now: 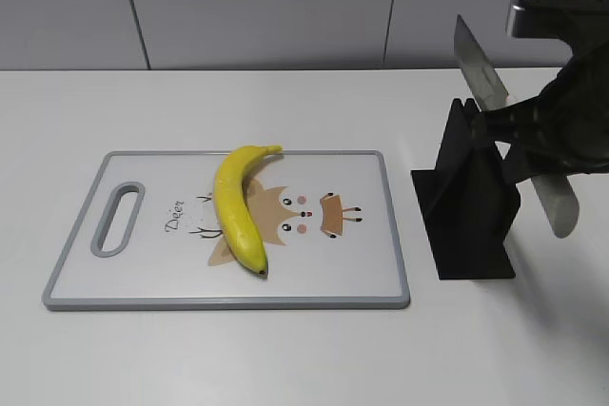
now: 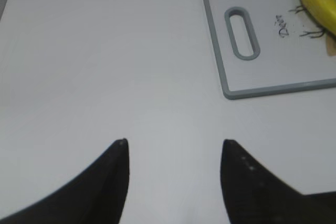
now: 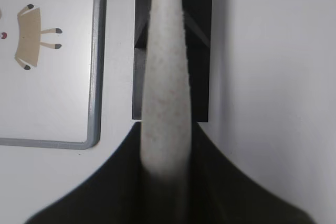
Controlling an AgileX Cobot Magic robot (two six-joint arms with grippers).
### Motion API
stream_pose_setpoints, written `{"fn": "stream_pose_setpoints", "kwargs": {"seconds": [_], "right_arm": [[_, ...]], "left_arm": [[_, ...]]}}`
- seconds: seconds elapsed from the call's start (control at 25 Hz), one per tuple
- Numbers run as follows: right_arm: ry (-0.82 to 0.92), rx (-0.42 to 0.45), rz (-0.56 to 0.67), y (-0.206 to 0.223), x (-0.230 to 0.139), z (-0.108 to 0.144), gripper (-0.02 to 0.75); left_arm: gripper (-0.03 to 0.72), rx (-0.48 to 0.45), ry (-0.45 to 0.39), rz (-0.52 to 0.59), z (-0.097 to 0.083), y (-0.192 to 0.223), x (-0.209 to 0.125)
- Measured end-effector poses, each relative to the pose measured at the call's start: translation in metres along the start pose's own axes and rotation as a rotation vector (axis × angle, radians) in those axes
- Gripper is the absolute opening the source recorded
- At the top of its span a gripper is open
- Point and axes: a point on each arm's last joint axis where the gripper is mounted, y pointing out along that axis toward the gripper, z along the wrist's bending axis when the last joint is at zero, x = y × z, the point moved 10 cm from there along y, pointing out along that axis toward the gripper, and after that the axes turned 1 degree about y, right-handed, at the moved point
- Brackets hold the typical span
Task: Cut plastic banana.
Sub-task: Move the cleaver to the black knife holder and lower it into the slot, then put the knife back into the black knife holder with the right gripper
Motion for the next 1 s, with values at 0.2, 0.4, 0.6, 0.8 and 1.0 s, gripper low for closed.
{"fn": "stream_pose_setpoints", "kwargs": {"seconds": [0.2,0.4,0.6,0.8,1.0], "right_arm": [[0.0,-0.011,0.028,0.01,-0.003,0.0,0.176],[0.003,-0.009,0.028,0.011,-0.003,0.0,0.176],[0.006,-0.009,0.034,0.013,-0.004,0.0,0.176],[0.016,-0.002,0.04,0.013,-0.005,0.002,0.176],[0.017,-0.009,0.06,0.02,-0.007,0.002,0.176]], "left_arm": [[0.544,0.004,-0.014,-0.128,-0.001,-0.017,-0.001],[0.544,-0.028,-0.025,-0.135,-0.007,-0.016,-0.001],[0.544,-0.053,-0.034,-0.137,-0.012,-0.016,-0.001],[0.544,-0.05,-0.035,-0.164,-0.012,-0.009,0.003],[0.526,-0.049,-0.035,-0.173,-0.012,-0.009,0.004]]}}
